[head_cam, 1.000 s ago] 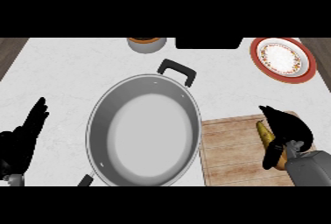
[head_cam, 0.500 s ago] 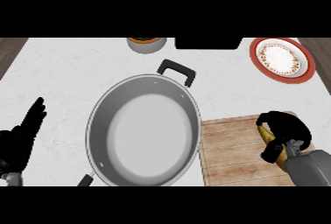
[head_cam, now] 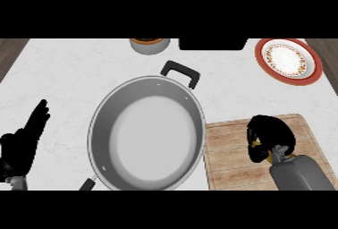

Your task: Pick the pear from the cutting board and place it in the pot

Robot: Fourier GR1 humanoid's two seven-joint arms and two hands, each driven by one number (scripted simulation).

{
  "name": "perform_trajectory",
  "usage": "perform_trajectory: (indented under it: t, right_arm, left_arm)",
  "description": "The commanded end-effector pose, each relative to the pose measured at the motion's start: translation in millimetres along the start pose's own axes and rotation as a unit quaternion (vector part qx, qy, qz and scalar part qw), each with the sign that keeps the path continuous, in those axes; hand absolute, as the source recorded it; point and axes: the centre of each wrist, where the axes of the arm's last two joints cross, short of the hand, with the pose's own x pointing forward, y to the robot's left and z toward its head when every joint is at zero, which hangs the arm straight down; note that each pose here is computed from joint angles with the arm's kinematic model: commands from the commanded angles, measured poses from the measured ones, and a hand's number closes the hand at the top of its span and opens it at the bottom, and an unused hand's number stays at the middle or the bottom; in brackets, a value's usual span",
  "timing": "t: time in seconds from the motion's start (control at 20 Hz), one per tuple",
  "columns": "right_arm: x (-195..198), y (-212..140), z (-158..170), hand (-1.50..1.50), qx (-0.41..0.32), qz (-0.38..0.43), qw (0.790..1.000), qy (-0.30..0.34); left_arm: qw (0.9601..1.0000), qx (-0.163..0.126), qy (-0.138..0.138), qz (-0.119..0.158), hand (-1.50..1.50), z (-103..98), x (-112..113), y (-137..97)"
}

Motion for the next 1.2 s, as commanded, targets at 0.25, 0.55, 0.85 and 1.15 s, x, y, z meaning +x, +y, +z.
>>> perform_trajectory:
  t: [0.25, 0.55, 0.85, 1.15]
  right_arm:
    - [167.2, 42.4, 89.7, 1.50, -0.040, -0.005, 0.982, -0.182]
    - [199.6, 45.0, 129.7, 1.50, -0.171, 0.002, 0.973, -0.155]
    - [214.4, 16.2, 162.5, 1.50, -0.348, -0.027, 0.927, -0.140]
    - [216.5, -8.6, 186.5, 1.50, -0.414, -0.111, 0.892, -0.141]
  left_arm:
    - [0.9990, -0.039, -0.021, 0.000, 0.00, -14.7, 18.2, -18.0]
    - [0.9989, -0.043, -0.016, -0.006, 0.00, -13.3, 12.0, -9.5]
    - [0.9993, -0.034, -0.002, -0.014, 0.00, -15.9, 7.7, 3.5]
    - [0.9994, -0.034, 0.000, -0.007, 0.00, -16.0, 2.4, 6.0]
